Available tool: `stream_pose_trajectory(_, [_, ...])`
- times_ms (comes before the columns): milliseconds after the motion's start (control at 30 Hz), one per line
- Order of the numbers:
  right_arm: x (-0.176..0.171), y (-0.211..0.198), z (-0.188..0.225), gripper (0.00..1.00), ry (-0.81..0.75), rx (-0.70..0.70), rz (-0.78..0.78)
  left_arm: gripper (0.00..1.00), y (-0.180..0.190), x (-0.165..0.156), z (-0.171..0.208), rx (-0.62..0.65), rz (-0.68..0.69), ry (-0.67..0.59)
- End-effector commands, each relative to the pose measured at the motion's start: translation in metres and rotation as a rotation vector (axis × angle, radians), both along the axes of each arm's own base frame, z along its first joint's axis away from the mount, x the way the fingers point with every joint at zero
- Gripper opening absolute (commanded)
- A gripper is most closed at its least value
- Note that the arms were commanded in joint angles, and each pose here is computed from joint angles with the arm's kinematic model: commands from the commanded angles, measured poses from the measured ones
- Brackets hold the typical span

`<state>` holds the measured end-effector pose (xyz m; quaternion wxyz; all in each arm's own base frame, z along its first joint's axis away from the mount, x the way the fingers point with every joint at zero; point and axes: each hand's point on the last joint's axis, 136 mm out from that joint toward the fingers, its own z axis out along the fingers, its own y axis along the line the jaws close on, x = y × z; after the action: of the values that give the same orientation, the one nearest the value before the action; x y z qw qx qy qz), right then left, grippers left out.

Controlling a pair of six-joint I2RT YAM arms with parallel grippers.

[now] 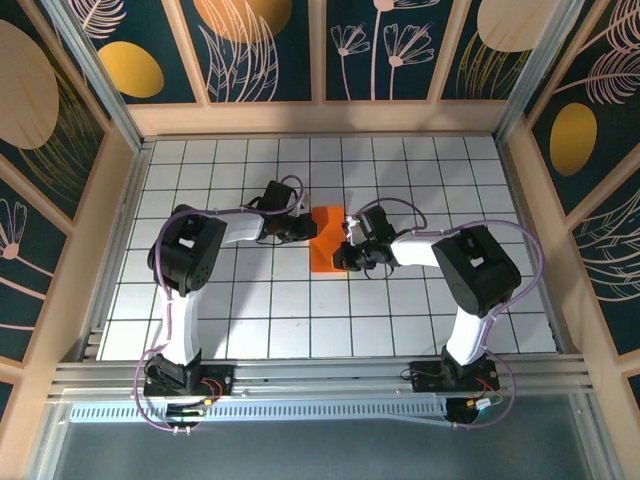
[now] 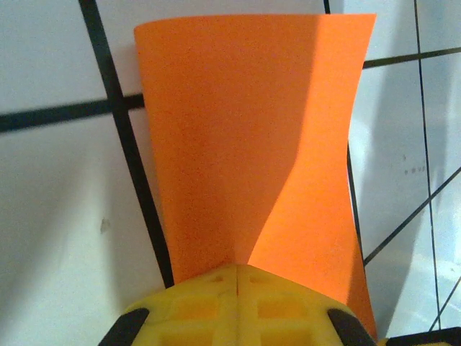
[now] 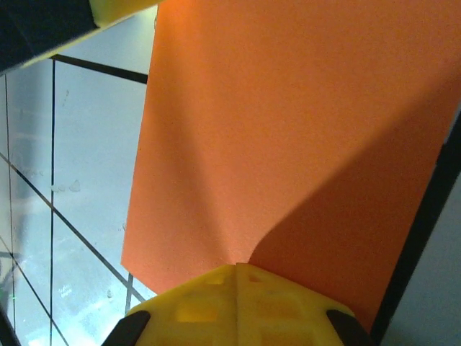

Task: Fold a paper plane with a square sheet of paper (fold left side to right side)
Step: First fold the square sheet of paper in half at the center of the table.

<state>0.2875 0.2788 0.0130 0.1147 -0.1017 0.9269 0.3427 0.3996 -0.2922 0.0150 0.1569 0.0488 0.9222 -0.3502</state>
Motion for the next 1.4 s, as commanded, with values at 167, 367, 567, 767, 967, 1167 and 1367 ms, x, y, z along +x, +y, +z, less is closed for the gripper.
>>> stream_pose_trajectory(167, [-0.052,-0.062,-0.070,0.00,0.223,-0.298,-0.046,0.02,0.043,0.067,-0.014,0.129,0.170,-0.090])
stream_pose_trajectory(367, [-0.052,-0.061,-0.070,0.00,0.223,-0.296,-0.045,0.02,0.039,0.080,-0.015,0.120,0.178,-0.095])
stream_pose_trajectory(567, [-0.052,-0.061,-0.069,0.00,0.222,-0.293,-0.045,0.02,0.039,0.086,-0.025,0.134,0.189,-0.090])
stream_pose_trajectory(767, [-0.051,-0.060,-0.067,0.00,0.216,-0.290,-0.045,0.03,0.046,0.083,-0.003,0.136,0.204,-0.141])
stream_pose_trajectory(967, [-0.050,-0.059,-0.064,0.00,0.211,-0.283,-0.043,0.02,0.049,0.064,0.037,0.087,0.186,-0.202])
stream_pose_trajectory(1167, [-0.052,-0.059,-0.064,0.00,0.212,-0.279,-0.035,0.02,0.016,0.026,0.053,-0.101,0.065,-0.177])
stream_pose_trajectory(1367, [-0.050,-0.057,-0.065,0.00,0.214,-0.276,-0.036,0.01,-0.019,0.018,0.040,-0.173,0.014,-0.139])
